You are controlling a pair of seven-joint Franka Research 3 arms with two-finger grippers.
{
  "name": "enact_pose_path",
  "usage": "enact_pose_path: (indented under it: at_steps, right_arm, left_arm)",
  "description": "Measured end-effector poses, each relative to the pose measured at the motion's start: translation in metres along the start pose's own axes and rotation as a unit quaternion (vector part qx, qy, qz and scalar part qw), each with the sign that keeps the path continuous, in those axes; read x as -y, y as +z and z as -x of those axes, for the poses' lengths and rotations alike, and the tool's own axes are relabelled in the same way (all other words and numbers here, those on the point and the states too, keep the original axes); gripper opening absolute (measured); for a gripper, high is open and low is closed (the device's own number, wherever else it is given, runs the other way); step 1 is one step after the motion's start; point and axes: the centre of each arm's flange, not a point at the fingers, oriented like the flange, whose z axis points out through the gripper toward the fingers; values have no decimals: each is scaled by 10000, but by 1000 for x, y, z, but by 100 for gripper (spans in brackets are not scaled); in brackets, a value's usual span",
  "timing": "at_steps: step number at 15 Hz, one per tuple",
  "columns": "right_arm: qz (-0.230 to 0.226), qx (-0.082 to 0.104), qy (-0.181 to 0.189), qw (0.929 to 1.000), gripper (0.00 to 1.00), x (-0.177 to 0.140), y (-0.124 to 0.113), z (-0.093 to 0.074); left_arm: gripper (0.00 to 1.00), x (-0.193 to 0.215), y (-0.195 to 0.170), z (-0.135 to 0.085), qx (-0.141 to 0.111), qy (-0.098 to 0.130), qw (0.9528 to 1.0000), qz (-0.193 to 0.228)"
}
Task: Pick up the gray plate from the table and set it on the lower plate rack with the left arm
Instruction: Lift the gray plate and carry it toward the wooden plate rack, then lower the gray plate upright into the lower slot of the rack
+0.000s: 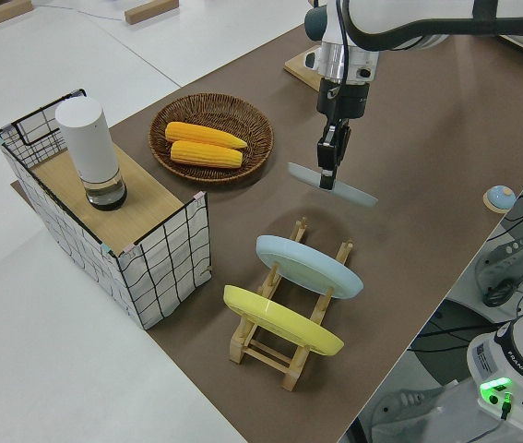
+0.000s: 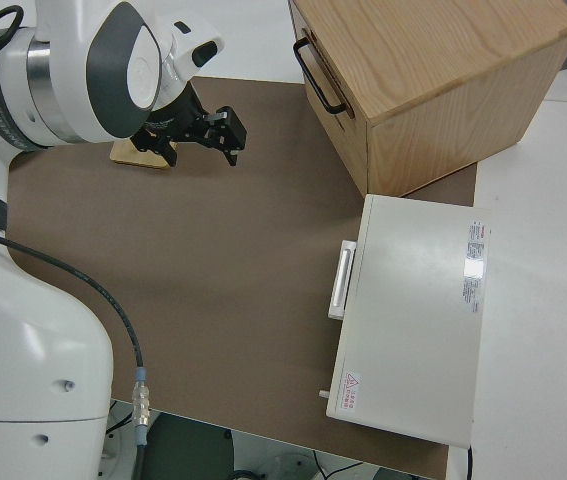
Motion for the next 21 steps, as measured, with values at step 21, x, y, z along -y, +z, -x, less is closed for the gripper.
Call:
enact_pose_path:
  at_steps: [21]
  right_arm:
    - [0,0,0,10000,99,0,0,0]
  left_arm:
    - [1,-15,1,17,39,-220,9685,-2481]
